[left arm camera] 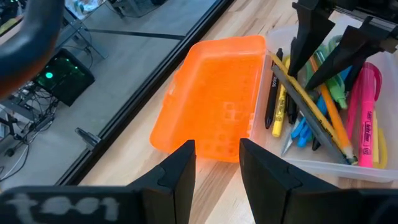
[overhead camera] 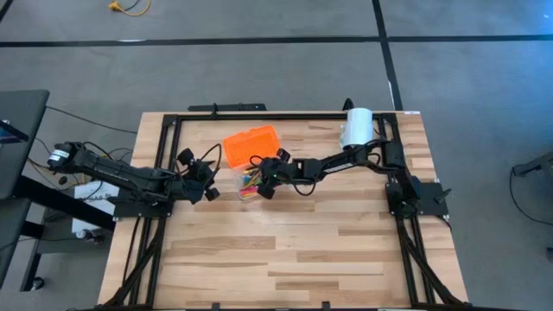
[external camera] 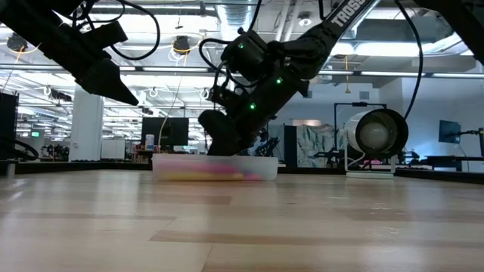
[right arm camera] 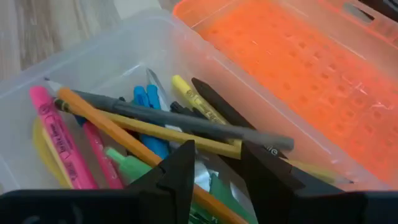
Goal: Pick & place school supplies into a supply box
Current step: Adjust the supply box
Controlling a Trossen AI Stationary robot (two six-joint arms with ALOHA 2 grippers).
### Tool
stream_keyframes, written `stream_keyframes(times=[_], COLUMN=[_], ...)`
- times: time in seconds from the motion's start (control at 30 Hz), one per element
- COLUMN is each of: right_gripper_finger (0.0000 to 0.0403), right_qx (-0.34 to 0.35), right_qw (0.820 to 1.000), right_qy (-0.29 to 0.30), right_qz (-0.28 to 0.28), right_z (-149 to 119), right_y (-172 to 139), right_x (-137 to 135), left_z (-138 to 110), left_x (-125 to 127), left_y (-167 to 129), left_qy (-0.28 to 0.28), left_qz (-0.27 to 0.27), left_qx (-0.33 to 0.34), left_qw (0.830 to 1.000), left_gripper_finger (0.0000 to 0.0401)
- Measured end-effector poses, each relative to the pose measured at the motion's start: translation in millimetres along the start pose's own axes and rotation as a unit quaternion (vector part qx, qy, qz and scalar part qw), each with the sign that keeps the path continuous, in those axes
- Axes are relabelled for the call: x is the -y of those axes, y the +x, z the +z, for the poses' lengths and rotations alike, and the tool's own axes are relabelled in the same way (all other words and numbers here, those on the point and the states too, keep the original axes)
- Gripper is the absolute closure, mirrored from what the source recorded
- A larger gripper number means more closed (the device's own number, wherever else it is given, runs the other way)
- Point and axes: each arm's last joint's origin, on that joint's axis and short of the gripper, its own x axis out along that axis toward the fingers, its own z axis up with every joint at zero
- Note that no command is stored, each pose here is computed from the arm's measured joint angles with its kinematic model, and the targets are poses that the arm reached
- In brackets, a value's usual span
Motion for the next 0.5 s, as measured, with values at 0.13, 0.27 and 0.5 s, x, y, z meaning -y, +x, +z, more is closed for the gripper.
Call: stream_keyframes(times=[0.13,0.27,0.5], right_gripper_finger=[0.0278,0.0278,0.0278], right_qx=[-0.003,-0.018,-0.04], right_qw=[1.0,0.999,0.998], right_qy=[-0.019,-0.032,-0.052], right_qz=[0.007,0.011,0.015], right_z=[-2,-5,-9], right_y=[-2,-5,-11], right_x=[-8,-14,-23], left_z=[0,0,0], left_x=[0,0,0], left_y=[0,0,0], left_qy=[0.0,0.0,0.0], left_qz=[-0.001,-0.002,-0.003], left_qx=[0.0,-0.001,-0.001], left_qw=[1.0,1.0,1.0], left_gripper_finger=[0.0285,0.0285,0.0285])
